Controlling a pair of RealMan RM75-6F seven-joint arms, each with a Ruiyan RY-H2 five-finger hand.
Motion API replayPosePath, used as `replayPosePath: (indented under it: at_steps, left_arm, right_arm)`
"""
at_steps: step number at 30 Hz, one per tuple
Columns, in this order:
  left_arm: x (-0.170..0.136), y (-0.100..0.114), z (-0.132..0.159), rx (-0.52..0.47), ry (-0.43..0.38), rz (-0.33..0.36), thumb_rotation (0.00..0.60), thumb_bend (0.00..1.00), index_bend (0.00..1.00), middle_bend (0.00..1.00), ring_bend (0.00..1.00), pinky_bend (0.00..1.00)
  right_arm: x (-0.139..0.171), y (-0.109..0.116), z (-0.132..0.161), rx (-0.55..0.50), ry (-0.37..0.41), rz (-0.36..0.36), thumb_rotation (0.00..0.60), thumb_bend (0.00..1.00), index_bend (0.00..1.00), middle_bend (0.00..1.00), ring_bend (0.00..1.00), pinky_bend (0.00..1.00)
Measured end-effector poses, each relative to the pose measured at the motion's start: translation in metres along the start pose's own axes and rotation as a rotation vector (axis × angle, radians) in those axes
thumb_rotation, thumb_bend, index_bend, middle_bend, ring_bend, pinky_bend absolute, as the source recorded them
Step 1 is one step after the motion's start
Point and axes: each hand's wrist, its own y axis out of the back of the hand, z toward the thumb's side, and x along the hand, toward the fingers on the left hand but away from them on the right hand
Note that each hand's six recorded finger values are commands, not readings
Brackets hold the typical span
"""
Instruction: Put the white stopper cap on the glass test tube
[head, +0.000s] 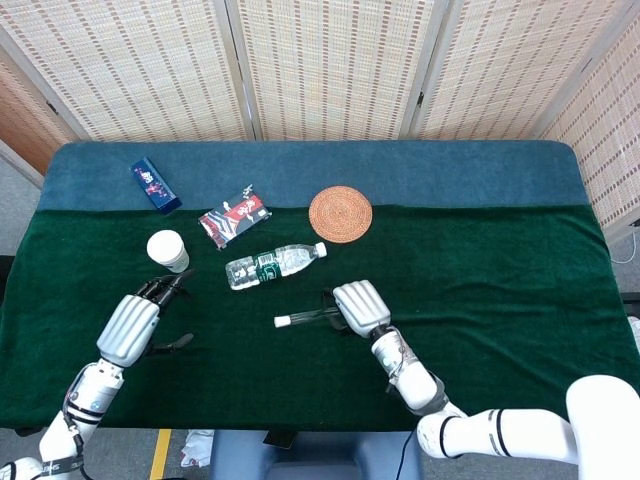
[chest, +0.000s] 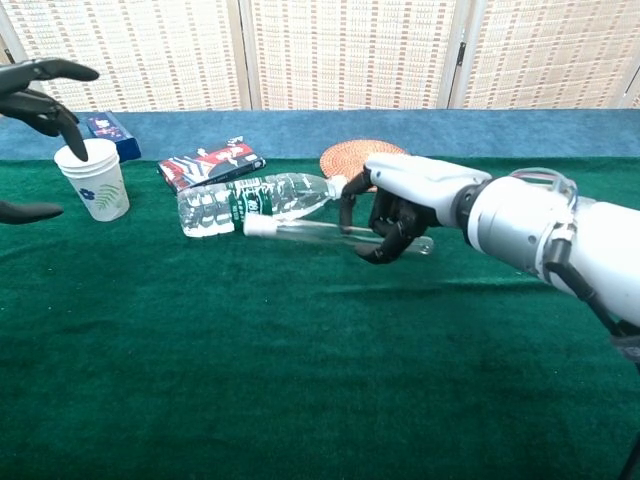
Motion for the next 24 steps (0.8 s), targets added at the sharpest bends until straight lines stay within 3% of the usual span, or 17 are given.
replayPosePath:
  at_steps: [9,15,20,24]
  left_arm:
    - [-0.008,-0.002,-0.013,-0.002,0.039,-0.017,0.6,0.25,0.0,0.4,0.2,0.21]
    - [-0.01,-0.004,-0.016,-0.001,0.045,-0.019,0.6,0.25,0.0,0.4,0.19,0.2]
    - [-0.011,-0.004,-0.018,0.003,0.05,-0.015,0.6,0.25,0.0,0.4,0.19,0.19]
    - [-0.013,0.003,-0.025,0.017,0.072,0.008,0.6,0.25,0.0,0.4,0.2,0.19]
  right_arm:
    - [-0.004,-0.021,-0.004,0.163,-0.031,0.009,0.6,0.44,0.45,0.94,1.0,1.0]
    - [-0.003,-0.027,-0.005,0.194,-0.045,0.021,0.6,0.44,0.29,0.93,1.0,1.0]
    - [-0.002,-0.026,-0.007,0.188,-0.054,0.026,0.6,0.44,0.24,0.93,1.0,1.0]
    - [0.003,-0.012,-0.007,0.145,-0.044,-0.01,0.6,0.44,0.24,0.91,1.0,1.0]
